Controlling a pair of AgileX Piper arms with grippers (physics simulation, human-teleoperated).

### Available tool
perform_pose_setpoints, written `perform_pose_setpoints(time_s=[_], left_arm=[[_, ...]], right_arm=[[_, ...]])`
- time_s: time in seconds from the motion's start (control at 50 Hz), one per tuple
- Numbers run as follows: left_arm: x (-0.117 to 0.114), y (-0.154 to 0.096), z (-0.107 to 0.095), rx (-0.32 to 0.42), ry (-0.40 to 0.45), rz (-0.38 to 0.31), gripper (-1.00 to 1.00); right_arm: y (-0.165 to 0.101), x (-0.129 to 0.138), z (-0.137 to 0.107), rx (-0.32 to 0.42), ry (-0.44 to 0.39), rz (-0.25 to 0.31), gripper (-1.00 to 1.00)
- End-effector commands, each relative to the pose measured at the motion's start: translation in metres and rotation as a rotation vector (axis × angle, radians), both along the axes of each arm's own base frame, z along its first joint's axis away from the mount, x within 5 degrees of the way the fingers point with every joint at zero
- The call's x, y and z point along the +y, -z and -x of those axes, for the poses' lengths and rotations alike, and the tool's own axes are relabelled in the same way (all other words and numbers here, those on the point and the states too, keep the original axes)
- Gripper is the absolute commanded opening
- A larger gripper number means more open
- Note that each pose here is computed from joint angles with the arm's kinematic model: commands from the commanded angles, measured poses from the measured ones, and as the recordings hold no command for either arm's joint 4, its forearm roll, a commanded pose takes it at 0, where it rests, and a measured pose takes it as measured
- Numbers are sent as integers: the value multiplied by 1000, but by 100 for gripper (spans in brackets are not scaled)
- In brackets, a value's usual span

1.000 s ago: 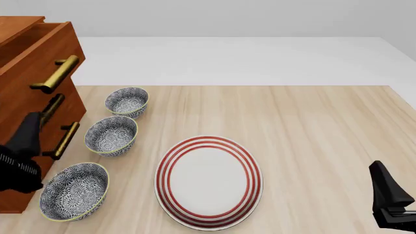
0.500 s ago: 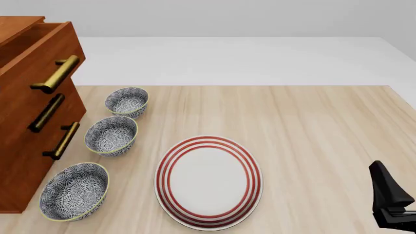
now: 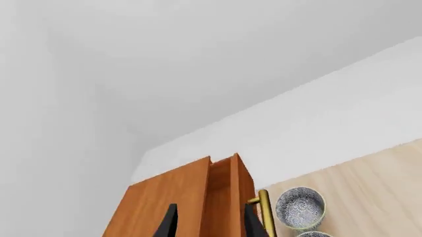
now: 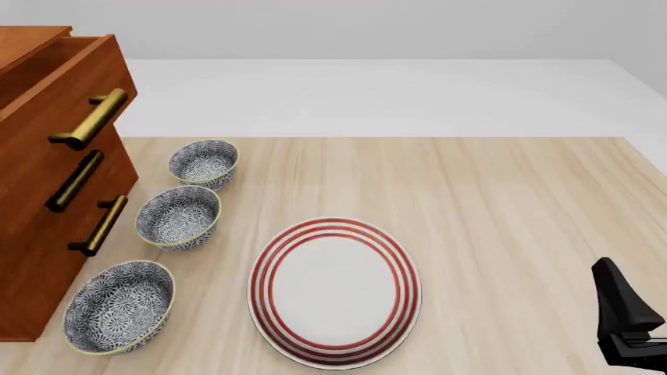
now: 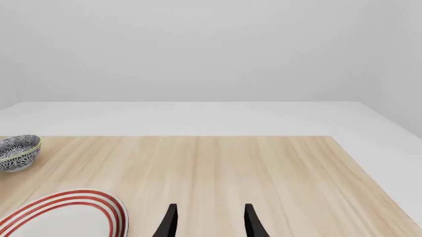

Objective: Open the top drawer of the cabinet.

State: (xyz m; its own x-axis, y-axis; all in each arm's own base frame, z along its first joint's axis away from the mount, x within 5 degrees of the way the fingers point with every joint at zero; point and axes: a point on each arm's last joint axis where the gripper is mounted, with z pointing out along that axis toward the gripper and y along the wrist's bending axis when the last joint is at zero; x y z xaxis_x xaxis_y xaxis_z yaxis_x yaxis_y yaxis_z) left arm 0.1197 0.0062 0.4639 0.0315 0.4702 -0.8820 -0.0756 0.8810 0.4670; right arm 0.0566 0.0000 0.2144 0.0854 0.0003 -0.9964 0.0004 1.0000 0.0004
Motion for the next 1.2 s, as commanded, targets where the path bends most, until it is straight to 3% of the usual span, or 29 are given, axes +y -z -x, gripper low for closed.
perform_pose_setpoints(time_s=[0.02,0.06,0.18,0.28,0.4,0.42,0.44,0.5,0.64,1.2], left_arm=[[9,-27,-15,82,-59,236,100],[8,-26,-8,58,-56,204,100],[7,-18,-11,109,-52,237,100],[8,-27,-13,116,-60,325,100],[8,-33,-15,138,-63,383,100],[12,-30,-25,172,-87,449,100],[9,-31,-19,154,-67,410,100],[9,-26,-22,172,-71,413,100],[4,-9,-30,243,-52,491,100],[7,14,-60,311,-80,526,100]], right_arm=[[0,0,0,0,0,0,100],[0,0,0,0,0,0,100],[0,0,0,0,0,0,100],[0,0,0,0,0,0,100],[0,0,0,0,0,0,100],[0,0,0,0,0,0,100],[0,0,0,0,0,0,100],[0,0,0,0,0,0,100],[0,0,0,0,0,0,100],[0,0,0,0,0,0,100]])
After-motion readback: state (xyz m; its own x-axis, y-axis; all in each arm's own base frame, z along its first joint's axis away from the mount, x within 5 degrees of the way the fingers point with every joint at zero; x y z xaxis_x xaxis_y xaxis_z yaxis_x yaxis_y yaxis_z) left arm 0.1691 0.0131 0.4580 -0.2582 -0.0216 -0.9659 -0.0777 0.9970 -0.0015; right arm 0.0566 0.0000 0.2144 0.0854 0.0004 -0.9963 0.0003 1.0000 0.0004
